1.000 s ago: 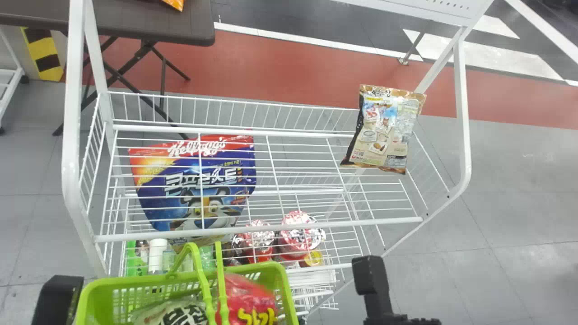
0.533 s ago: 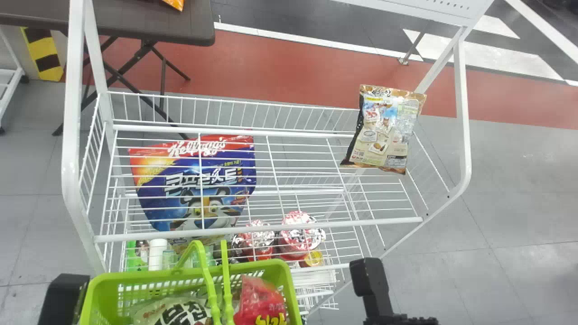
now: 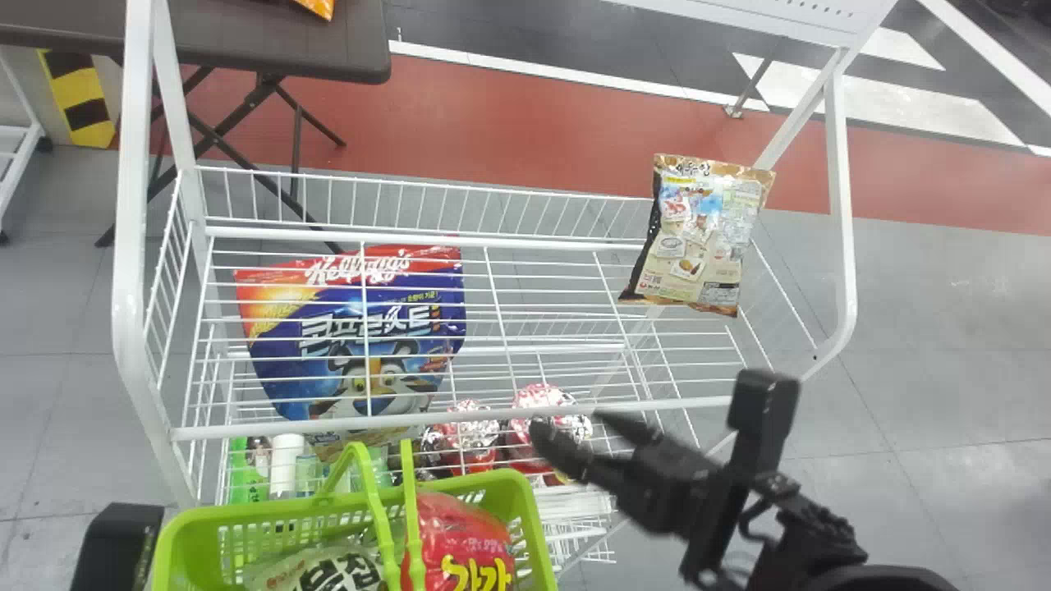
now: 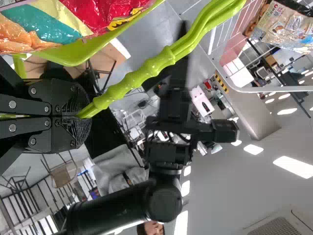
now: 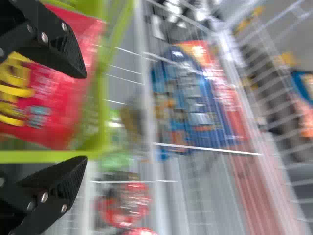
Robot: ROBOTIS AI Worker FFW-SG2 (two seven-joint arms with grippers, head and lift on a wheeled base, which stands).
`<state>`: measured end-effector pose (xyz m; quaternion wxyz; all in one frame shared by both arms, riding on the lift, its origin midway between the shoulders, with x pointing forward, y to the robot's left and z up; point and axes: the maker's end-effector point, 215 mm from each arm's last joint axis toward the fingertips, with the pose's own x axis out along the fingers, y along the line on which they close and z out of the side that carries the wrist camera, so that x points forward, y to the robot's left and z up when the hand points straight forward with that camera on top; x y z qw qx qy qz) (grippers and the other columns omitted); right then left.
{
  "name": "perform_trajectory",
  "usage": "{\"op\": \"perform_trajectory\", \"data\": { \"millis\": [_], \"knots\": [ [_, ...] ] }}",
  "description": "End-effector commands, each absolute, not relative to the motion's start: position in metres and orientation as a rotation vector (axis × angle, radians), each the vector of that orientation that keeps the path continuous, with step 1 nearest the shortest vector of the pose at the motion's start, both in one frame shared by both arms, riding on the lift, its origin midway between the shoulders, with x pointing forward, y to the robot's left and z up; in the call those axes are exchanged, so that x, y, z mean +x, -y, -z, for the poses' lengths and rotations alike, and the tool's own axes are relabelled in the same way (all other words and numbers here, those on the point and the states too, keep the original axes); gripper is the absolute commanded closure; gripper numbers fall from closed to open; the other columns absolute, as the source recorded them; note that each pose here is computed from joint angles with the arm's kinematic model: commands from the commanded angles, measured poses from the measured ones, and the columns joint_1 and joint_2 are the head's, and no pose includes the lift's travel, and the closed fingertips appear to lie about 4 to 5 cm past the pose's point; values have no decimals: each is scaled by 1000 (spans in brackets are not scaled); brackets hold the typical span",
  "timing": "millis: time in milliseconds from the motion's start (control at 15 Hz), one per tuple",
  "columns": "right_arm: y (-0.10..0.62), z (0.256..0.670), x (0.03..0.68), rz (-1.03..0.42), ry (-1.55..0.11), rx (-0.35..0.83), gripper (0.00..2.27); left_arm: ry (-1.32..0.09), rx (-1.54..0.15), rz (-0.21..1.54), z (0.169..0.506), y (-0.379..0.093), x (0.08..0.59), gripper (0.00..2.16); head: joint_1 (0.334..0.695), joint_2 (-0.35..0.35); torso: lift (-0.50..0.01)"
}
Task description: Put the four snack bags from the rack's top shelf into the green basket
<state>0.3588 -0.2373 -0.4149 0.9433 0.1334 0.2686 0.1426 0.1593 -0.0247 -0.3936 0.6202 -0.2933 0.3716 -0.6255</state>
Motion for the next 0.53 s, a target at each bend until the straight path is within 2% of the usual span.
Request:
{"op": "perform_trajectory", "data": {
  "millis": [0,67,267,400,467],
  "knots": [
    [284,341,413,-158,-174,170,60,-856,-676,1440,393,25,157,1555,695,-350,0],
    [302,329,427,-90,-113,143,63,-856,-677,1440,393,25,156,1555,695,-350,0],
    [362,331,482,81,-88,33,66,-851,-675,1444,391,25,153,1555,695,-350,0],
    [393,307,509,143,24,-34,83,-866,-663,1443,395,27,150,1555,695,-350,0],
    [411,317,522,179,-12,-38,83,-867,-662,1445,394,27,150,1555,695,-350,0]
  ]
}}
